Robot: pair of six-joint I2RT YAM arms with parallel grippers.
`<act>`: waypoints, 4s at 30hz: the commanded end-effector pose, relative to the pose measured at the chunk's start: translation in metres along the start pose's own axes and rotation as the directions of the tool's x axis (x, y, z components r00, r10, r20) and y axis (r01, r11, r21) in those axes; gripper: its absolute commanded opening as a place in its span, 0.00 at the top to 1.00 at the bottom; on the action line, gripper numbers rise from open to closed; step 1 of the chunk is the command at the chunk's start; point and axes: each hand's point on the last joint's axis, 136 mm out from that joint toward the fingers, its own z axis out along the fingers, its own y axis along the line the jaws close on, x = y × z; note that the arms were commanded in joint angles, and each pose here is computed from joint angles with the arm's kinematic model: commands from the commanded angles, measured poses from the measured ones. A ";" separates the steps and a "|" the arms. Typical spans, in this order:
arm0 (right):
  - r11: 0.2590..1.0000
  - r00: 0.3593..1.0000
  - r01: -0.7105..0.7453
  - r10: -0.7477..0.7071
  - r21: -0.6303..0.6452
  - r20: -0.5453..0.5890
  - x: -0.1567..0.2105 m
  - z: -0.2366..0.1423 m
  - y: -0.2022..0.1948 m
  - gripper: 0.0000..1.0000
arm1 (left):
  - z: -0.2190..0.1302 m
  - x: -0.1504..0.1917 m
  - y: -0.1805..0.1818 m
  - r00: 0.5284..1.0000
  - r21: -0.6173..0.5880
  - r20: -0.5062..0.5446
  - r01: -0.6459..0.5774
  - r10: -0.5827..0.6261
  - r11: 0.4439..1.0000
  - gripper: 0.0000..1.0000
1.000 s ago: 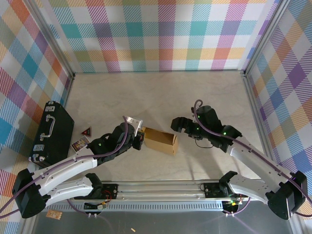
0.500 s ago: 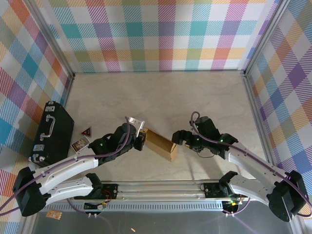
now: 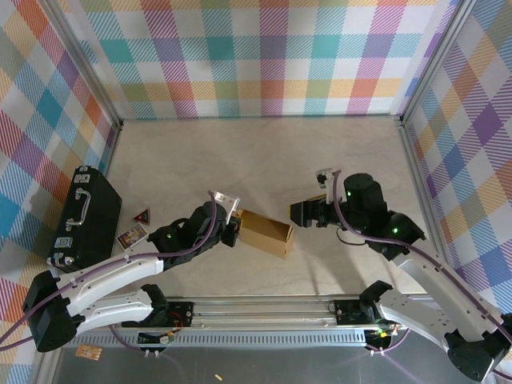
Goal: Fold the paper box
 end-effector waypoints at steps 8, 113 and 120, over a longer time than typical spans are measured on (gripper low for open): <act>0.741 0.708 0.649 -0.672 -0.174 -0.218 0.032 0.038 0.030 0.24 | 0.001 0.019 0.002 0.995 -0.023 -0.090 -0.042 0.039 0.999 1.00; 0.868 0.864 -0.496 0.490 -0.024 -0.115 0.045 0.038 -0.026 0.15 | 0.014 0.074 0.036 0.749 -0.022 -0.197 0.642 -0.633 0.767 0.63; 0.837 0.822 -0.546 0.530 -0.026 -0.207 0.062 0.049 -0.024 0.22 | 0.013 0.075 0.035 0.758 -0.028 -0.202 0.628 -0.620 0.778 0.63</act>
